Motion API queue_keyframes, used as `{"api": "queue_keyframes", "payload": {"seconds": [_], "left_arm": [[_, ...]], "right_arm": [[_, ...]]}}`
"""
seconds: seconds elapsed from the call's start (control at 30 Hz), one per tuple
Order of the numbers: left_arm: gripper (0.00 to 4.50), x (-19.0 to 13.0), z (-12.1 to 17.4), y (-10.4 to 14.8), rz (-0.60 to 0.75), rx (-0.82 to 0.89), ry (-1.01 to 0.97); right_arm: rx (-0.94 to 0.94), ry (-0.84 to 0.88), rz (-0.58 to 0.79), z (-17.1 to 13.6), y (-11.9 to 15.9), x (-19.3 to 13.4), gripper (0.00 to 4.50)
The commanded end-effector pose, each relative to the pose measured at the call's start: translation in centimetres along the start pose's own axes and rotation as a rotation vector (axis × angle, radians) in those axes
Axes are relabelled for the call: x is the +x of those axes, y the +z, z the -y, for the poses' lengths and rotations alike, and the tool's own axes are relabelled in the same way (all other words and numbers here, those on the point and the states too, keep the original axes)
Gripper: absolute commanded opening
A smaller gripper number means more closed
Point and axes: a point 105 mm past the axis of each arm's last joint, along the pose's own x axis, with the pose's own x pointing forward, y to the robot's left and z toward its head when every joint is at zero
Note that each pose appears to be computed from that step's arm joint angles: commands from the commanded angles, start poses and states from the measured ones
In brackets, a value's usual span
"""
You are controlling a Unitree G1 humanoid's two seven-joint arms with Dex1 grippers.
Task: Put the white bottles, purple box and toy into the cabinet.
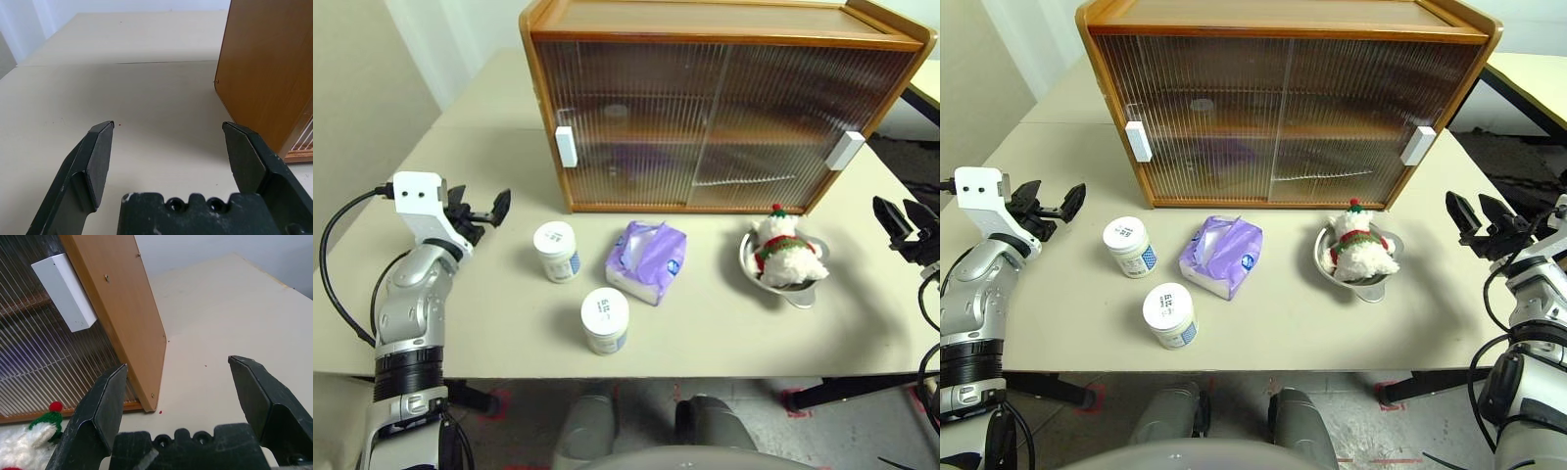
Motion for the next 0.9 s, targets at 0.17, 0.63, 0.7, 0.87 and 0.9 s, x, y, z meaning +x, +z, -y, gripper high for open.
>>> {"api": "queue_keyframes", "payload": {"seconds": [0.17, 0.63, 0.7, 0.87, 0.9], "left_arm": [[4.50, 0.3, -1.1, 1.4, 0.041, 0.013, 0.000], [0.05, 0.3, 1.8, 4.3, 0.122, 0.042, -0.215], [0.05, 0.2, 2.4, 5.0, 0.149, 0.082, -0.257], [0.05, 0.3, 3.7, 7.5, 0.235, 0.142, -0.325], [0.05, 0.4, 4.0, 7.5, 0.227, 0.153, -0.339]], "right_arm": [[0.094, 0.358, 0.062, -3.9, 2.0, -1.7, 4.45], [0.120, 0.798, -0.033, -14.8, 3.8, -2.6, 4.50], [0.126, 0.824, -0.033, -15.8, 3.8, -2.5, 4.50], [0.123, 0.931, -0.051, -19.2, 3.0, -2.1, 4.50], [0.128, 0.943, -0.045, -19.6, 3.0, -2.1, 4.50]]}}
